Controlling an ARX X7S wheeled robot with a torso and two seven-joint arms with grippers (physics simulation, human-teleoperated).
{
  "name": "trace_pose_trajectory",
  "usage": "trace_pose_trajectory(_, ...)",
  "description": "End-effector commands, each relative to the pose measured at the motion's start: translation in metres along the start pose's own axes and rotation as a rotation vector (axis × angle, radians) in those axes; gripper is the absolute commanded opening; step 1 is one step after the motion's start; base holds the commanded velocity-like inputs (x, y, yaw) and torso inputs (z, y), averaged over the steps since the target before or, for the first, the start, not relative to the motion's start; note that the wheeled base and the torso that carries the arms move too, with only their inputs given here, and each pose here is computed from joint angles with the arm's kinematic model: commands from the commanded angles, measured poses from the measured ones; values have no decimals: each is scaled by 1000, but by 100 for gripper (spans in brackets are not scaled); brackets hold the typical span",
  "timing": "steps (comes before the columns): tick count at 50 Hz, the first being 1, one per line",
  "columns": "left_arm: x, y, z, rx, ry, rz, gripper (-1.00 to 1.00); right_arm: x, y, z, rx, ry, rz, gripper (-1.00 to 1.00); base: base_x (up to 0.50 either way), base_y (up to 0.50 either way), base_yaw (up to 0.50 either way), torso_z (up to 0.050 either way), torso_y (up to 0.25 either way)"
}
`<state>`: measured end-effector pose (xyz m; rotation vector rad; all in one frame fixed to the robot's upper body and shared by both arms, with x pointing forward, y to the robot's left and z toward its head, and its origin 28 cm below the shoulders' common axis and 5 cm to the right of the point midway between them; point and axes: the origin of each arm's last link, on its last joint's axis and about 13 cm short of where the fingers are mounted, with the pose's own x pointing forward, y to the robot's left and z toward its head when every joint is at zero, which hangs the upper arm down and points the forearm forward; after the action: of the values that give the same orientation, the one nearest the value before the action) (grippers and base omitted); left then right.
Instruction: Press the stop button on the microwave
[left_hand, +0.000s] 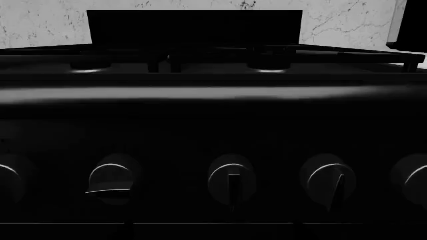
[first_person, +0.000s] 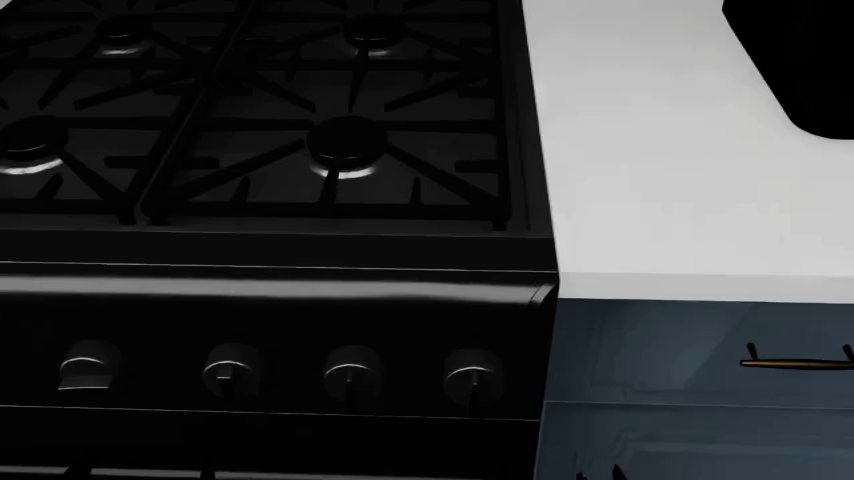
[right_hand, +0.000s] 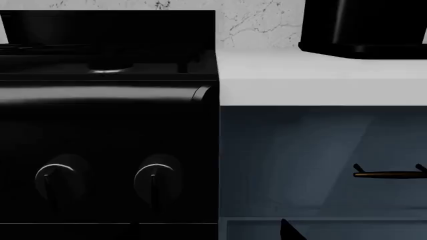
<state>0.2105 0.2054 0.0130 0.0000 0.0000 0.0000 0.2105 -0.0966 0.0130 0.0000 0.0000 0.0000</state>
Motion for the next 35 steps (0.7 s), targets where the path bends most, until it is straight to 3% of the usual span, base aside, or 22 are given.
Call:
trace_pose_trajectory(1, 1, 0, 0, 0, 0, 0, 100, 0, 0, 0, 0, 0, 0, 100, 0, 0, 0, 0, 0)
trace_pose_trajectory(27, -24, 2, 6, 82, 57, 0, 100, -3, 7, 34, -55, -122, 9, 100, 0, 0, 0, 0, 0)
trace_pose_trajectory(32, -42, 15, 5, 134, 103, 44, 100, 2, 7, 51, -71, -168, 7, 100, 0, 0, 0, 0, 0)
trace_pose_trajectory(35, -52, 31, 3, 171, 127, 127, 100, 6, 5, 64, -71, -200, -1, 100, 0, 0, 0, 0, 0)
